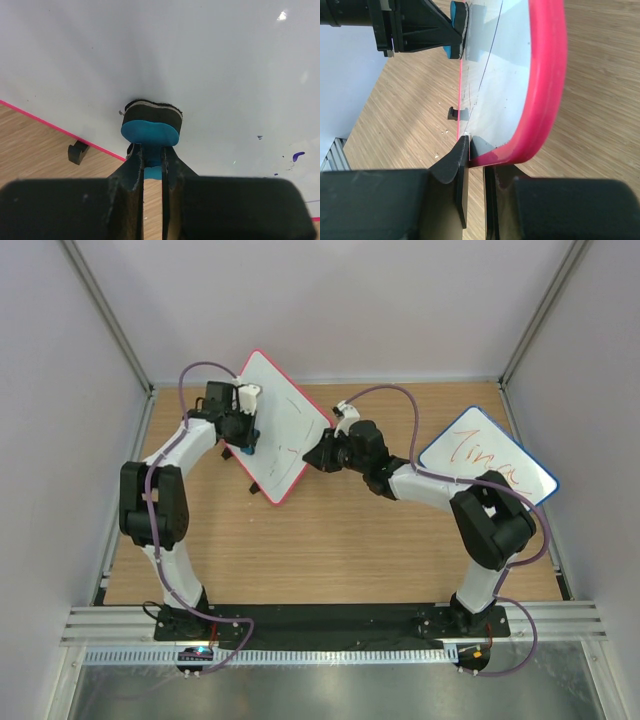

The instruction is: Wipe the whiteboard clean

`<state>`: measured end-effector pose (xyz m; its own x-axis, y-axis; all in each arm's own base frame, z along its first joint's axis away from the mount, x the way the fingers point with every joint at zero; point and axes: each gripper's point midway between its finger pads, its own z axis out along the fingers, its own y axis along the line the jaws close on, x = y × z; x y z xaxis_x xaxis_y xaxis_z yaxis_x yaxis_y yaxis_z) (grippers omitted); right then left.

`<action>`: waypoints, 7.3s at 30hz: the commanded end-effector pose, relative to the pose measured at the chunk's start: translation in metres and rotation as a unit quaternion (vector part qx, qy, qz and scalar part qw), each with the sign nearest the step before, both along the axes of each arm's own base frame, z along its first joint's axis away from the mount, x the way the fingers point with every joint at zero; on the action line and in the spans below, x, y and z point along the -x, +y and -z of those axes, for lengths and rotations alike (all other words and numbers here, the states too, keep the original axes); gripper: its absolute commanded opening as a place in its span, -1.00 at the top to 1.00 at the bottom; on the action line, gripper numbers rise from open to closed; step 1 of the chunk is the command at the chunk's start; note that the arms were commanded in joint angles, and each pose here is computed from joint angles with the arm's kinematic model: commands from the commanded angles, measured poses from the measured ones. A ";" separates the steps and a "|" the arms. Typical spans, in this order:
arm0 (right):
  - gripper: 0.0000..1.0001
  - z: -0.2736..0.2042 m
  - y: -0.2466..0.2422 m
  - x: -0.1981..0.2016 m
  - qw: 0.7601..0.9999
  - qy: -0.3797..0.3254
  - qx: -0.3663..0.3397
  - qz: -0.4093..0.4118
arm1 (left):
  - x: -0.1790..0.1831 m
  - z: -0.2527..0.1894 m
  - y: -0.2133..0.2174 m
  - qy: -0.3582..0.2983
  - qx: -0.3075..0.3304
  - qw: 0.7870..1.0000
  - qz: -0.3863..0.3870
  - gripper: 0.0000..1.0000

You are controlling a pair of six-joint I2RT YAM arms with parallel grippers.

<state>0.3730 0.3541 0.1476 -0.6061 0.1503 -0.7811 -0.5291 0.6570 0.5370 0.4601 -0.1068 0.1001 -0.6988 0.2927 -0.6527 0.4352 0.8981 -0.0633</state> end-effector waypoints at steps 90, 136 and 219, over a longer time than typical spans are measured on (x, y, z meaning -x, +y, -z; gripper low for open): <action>0.98 0.024 0.012 0.033 0.994 -0.022 0.071 -0.081 | 0.061 -0.032 -0.138 -0.028 0.049 0.982 0.178 1.00; 0.98 0.022 0.007 0.036 0.994 -0.028 0.070 -0.076 | 0.169 0.094 -0.060 0.209 -0.038 0.964 0.163 1.00; 0.98 0.016 0.015 0.039 0.992 -0.038 0.090 -0.078 | 0.060 -0.136 -0.173 -0.066 0.126 0.971 0.190 1.00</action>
